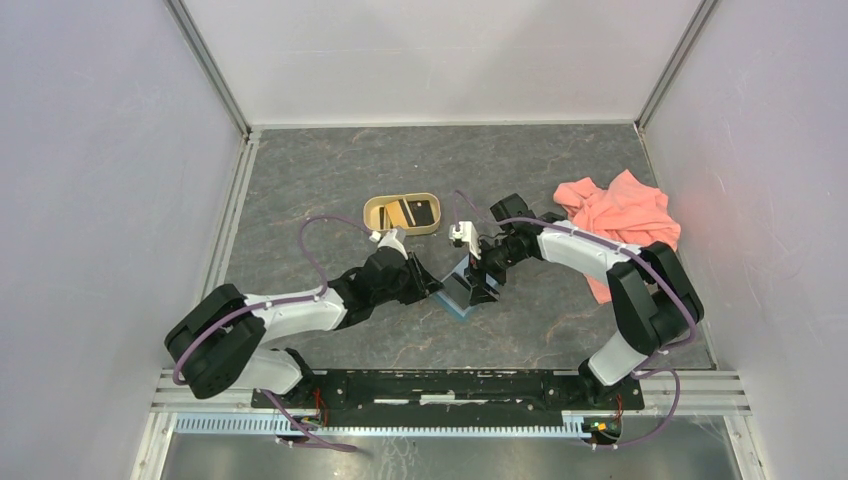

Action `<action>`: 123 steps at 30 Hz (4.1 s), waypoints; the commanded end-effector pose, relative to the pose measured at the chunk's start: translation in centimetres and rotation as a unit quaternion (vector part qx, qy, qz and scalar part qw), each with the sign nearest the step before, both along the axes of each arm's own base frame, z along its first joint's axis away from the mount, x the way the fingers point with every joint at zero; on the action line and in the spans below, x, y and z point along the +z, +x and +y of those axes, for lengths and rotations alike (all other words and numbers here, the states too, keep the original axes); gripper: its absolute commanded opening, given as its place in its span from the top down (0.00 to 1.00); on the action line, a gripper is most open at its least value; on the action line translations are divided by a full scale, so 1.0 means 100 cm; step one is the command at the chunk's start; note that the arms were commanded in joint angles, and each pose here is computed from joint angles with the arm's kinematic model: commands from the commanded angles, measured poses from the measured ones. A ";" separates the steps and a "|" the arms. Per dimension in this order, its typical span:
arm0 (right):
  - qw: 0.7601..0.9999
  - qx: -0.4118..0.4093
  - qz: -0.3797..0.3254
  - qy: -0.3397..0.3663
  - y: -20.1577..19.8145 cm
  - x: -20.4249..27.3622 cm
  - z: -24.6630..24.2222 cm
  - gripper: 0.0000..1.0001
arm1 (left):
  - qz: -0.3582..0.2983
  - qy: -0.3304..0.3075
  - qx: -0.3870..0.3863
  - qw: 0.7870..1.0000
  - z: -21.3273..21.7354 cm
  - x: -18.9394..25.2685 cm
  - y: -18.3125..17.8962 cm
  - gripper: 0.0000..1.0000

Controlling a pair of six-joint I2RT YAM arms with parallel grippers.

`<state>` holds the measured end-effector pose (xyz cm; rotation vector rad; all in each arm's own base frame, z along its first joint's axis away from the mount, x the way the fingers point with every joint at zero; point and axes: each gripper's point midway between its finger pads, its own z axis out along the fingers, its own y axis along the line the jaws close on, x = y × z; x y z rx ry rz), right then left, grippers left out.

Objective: Put the credit cards into the card holder
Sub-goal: Insert the credit card into the card holder, then pick up the credit card from the storage box.

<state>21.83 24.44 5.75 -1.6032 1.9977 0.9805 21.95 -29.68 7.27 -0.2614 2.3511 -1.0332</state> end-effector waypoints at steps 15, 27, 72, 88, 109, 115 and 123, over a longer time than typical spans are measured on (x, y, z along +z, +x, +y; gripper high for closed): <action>0.988 -0.100 -0.102 -0.065 0.057 -0.010 0.011 1.00 | 0.040 0.010 0.042 0.998 0.008 -0.024 -0.016 0.97; 0.990 -0.061 -0.076 -0.105 0.038 -0.036 0.006 1.00 | 0.061 0.041 0.022 0.997 -0.008 -0.048 -0.014 0.97; 0.971 -0.097 -0.146 0.164 0.081 0.108 -0.015 0.02 | -0.085 0.261 0.147 0.950 0.116 0.063 0.192 0.03; 0.978 -0.099 -0.126 0.130 0.086 0.083 -0.020 0.02 | -0.069 0.249 0.210 0.943 0.102 0.033 0.217 0.01; 0.982 -0.097 -0.115 0.118 0.087 0.074 -0.021 0.02 | -0.021 0.295 0.169 0.940 0.087 -0.013 0.218 0.24; 0.982 -0.097 -0.116 0.117 0.087 0.074 -0.021 0.02 | -0.015 0.316 0.165 0.934 0.086 -0.017 0.219 0.24; 0.982 -0.095 -0.118 0.117 0.087 0.075 -0.021 0.02 | -0.013 0.325 0.163 0.932 0.085 -0.019 0.219 0.27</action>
